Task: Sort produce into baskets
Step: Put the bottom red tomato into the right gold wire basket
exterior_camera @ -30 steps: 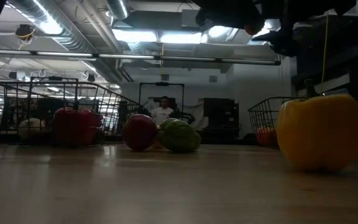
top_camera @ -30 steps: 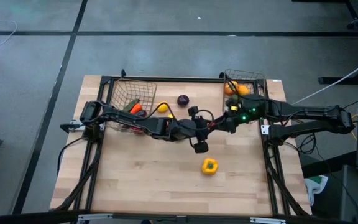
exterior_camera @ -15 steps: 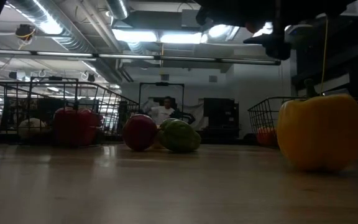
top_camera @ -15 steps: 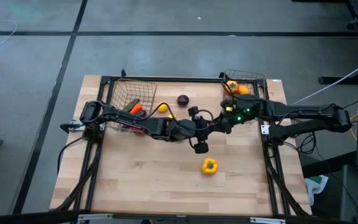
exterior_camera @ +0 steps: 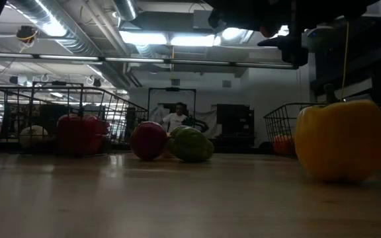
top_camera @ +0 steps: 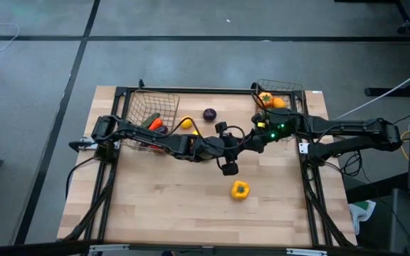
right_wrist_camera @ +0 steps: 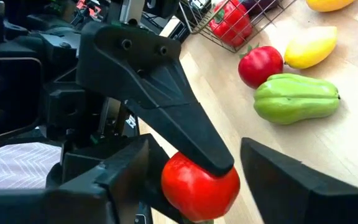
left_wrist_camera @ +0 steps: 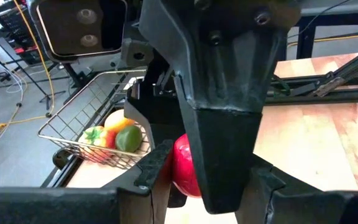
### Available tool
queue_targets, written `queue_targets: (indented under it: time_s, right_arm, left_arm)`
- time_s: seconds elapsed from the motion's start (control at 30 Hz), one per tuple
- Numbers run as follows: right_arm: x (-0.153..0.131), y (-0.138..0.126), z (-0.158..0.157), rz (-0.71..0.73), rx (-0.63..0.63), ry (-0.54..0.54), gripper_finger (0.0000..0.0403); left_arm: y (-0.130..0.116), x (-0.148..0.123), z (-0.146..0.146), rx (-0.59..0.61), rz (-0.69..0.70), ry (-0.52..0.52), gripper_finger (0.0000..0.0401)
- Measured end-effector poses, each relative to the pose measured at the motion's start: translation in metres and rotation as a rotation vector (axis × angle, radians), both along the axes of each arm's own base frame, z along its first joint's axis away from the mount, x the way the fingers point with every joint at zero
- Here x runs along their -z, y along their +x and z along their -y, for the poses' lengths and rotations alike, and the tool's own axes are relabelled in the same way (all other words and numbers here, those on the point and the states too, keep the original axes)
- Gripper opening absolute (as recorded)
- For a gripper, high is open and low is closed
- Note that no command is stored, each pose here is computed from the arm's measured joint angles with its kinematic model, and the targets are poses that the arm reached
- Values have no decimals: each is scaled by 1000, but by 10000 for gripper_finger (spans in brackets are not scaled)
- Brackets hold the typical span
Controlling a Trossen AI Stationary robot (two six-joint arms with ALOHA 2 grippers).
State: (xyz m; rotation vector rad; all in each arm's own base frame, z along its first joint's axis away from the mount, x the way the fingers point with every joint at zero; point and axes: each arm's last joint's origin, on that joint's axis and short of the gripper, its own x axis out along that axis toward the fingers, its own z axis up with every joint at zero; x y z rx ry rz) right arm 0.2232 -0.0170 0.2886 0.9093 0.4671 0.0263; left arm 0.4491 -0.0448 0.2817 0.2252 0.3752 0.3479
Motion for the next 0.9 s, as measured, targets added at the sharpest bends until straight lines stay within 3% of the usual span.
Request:
queue_targets:
  time_s: [0.4,0.67,0.9]
  right_arm:
    - [0,0,0,-2,2,-1,149]
    - [0,0,0,-2,3,-2,151]
    - [0,0,1,0,26,-12,151]
  left_arm:
    - [0,0,0,-1,-4,1,129]
    - [0,0,-1,-2,-4,1,135]
    - [1,0,-9,-49,35,-83,195]
